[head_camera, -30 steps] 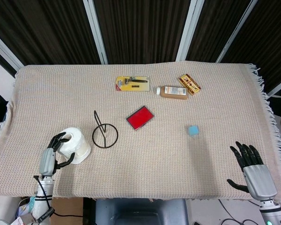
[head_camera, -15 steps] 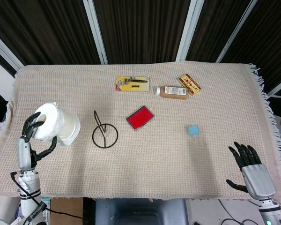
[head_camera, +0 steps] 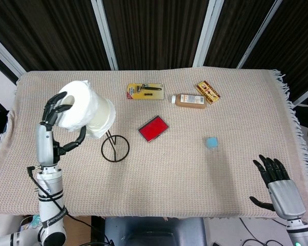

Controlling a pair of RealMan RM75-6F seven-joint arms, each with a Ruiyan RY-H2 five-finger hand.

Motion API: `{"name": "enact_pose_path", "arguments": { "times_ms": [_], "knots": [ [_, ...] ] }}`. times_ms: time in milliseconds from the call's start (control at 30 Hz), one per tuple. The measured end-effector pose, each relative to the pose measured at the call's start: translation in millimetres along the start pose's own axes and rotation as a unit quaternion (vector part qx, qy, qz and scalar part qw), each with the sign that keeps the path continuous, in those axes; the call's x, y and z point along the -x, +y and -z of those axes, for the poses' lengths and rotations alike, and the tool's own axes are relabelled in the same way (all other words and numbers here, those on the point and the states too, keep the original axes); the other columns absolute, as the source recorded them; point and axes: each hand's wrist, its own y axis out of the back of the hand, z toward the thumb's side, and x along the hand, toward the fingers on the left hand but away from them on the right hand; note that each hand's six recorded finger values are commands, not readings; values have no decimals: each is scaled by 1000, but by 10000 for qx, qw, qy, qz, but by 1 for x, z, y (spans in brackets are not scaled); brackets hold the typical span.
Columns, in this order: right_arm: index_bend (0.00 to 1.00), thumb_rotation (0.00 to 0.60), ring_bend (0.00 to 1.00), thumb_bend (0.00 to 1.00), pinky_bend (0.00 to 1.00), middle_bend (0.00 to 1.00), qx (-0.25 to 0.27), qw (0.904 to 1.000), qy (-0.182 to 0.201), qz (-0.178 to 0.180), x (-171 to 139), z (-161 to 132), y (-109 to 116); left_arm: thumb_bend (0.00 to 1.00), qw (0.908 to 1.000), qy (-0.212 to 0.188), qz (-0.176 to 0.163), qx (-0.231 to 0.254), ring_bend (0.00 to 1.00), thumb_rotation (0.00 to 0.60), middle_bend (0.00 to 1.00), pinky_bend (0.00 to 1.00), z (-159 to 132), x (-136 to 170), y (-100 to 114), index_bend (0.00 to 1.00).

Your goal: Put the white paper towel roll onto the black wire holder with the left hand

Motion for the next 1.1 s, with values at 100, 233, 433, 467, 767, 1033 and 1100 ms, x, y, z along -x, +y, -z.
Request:
{"name": "enact_pose_path", "arguments": {
  "times_ms": [100,233,433,467,767,1033,1100],
  "knots": [
    [0,600,0,115,0,0,12,10000,1,-4,0,1,1,737,9999,26,104,-77,743,600,819,1000,0,0,-16,721],
    [0,600,0,115,0,0,29,10000,21,1,-1,1,2,737,9993,-55,189,-315,743,600,818,1000,3,3,-28,721],
    [0,600,0,116,0,0,42,10000,12,12,-2,2,3,738,9970,-274,201,-695,743,600,818,1000,8,8,-35,721],
    [0,600,0,115,0,0,41,10000,16,10,-1,2,3,738,9967,-293,195,-728,744,600,818,1000,9,8,-35,721],
    [0,600,0,115,0,0,27,10000,17,12,-2,1,3,740,9958,-259,405,-775,745,600,818,1000,16,16,-39,721],
    [0,600,0,115,0,0,32,10000,2,26,-2,2,4,739,9946,-225,507,-873,745,600,817,1000,22,17,-44,721],
    [0,600,0,116,0,0,31,10000,0,25,-2,2,4,734,9939,-224,566,-921,745,600,812,1000,25,16,-46,717]
  ]
}}
